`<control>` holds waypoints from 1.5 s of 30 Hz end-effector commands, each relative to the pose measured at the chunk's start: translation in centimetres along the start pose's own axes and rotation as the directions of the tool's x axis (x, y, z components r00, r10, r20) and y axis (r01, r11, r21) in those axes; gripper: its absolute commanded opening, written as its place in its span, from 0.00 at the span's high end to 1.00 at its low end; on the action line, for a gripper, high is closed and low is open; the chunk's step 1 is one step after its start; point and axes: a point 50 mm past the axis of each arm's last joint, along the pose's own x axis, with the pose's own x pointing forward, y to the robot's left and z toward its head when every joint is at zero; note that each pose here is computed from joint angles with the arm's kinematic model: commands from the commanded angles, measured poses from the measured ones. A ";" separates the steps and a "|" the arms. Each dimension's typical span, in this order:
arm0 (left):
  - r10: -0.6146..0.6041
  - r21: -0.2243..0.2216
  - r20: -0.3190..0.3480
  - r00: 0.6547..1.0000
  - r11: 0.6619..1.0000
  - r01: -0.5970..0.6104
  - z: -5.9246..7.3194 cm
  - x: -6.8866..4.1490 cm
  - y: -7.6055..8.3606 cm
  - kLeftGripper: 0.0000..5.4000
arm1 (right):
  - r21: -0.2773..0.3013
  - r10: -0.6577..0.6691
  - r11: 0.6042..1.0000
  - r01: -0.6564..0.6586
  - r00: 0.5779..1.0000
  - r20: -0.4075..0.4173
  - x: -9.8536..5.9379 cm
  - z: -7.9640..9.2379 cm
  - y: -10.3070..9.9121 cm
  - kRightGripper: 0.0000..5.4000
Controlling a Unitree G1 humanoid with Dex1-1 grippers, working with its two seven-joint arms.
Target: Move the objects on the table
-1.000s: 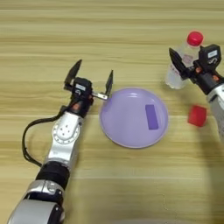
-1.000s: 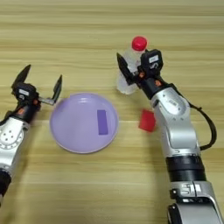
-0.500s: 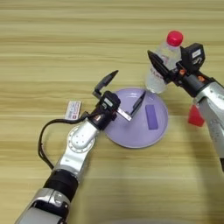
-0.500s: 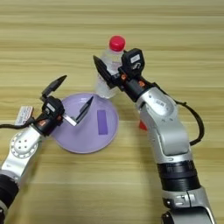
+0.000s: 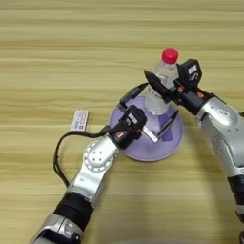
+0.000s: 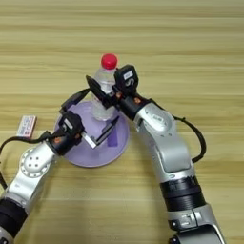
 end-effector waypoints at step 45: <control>0.063 -0.035 -0.183 0.981 0.997 -0.070 -3.0 -0.4 1.7 0.05 | 0.002 0.080 0.997 -0.080 0.997 0.020 0.6 -0.5 2.9 0.42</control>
